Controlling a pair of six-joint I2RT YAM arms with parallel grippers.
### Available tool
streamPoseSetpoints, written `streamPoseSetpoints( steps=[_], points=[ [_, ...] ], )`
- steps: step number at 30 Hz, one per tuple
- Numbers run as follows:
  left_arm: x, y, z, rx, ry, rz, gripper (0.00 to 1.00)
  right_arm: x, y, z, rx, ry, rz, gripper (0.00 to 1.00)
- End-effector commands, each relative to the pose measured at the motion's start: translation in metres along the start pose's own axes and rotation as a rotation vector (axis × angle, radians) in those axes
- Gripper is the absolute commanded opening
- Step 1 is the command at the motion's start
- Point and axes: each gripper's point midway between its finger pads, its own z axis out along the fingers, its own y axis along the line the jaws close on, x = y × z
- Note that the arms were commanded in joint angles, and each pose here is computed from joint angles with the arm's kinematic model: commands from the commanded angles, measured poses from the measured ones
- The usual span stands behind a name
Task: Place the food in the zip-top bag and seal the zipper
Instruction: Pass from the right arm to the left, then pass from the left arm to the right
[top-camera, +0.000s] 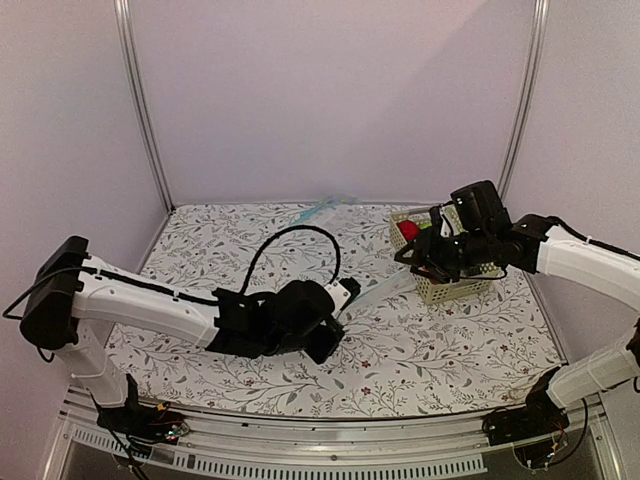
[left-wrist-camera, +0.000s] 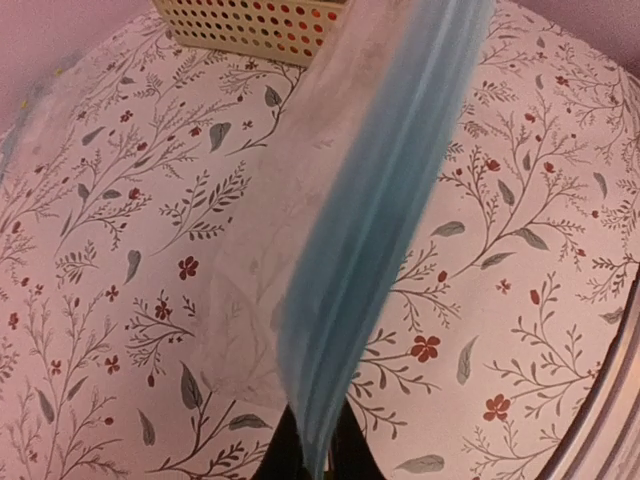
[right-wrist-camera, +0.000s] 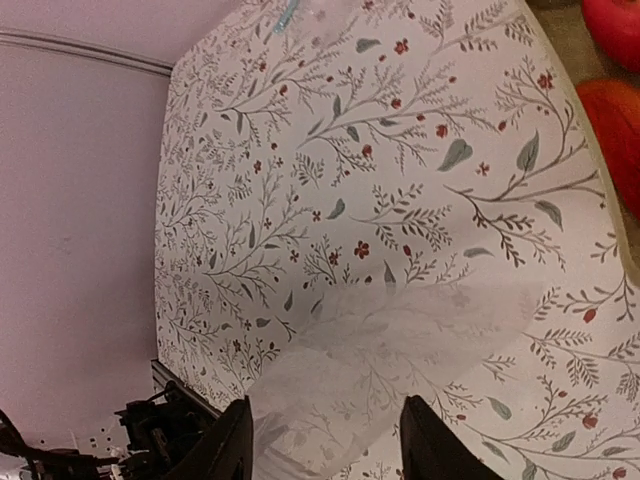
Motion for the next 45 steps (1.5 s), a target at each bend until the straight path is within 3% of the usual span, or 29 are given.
streamPoseSetpoints(
  steps=[1, 4, 12, 16, 21, 33, 36, 41, 43, 45],
  points=[
    [0.008, -0.012, -0.024, 0.271, 0.127, -0.003, 0.00, -0.024, 0.021, -0.056, 0.049, -0.123, -0.258, 0.58],
    [-0.003, -0.013, -0.043, 0.398, 0.157, -0.036, 0.00, -0.027, 0.033, -0.086, 0.046, -0.156, -0.426, 0.70],
    [-0.029, -0.024, -0.097, 0.703, 0.256, -0.036, 0.00, 0.029, 0.084, -0.128, -0.226, -0.011, -0.847, 0.89],
    [-0.031, -0.035, -0.118, 0.827, 0.279, -0.007, 0.00, 0.053, 0.097, -0.120, -0.294, 0.101, -0.932, 0.89],
    [-0.033, -0.044, -0.136, 0.948, 0.312, 0.004, 0.00, 0.060, 0.101, -0.110, -0.298, 0.130, -1.023, 0.90],
    [-0.042, -0.052, -0.155, 1.068, 0.306, -0.002, 0.00, 0.082, 0.121, -0.111, -0.470, 0.259, -1.094, 0.90],
    [-0.045, -0.054, -0.157, 1.090, 0.305, -0.008, 0.00, 0.090, 0.125, -0.108, -0.519, 0.310, -1.071, 0.86],
    [-0.049, -0.056, -0.159, 1.114, 0.303, -0.013, 0.00, 0.091, 0.123, -0.099, -0.524, 0.332, -1.064, 0.67],
    [-0.049, -0.056, -0.158, 1.114, 0.306, -0.013, 0.00, 0.091, 0.127, -0.100, -0.543, 0.328, -1.057, 0.54],
    [-0.051, -0.054, -0.157, 1.105, 0.301, -0.014, 0.02, 0.089, 0.128, -0.099, -0.539, 0.319, -1.043, 0.35]
  ],
)
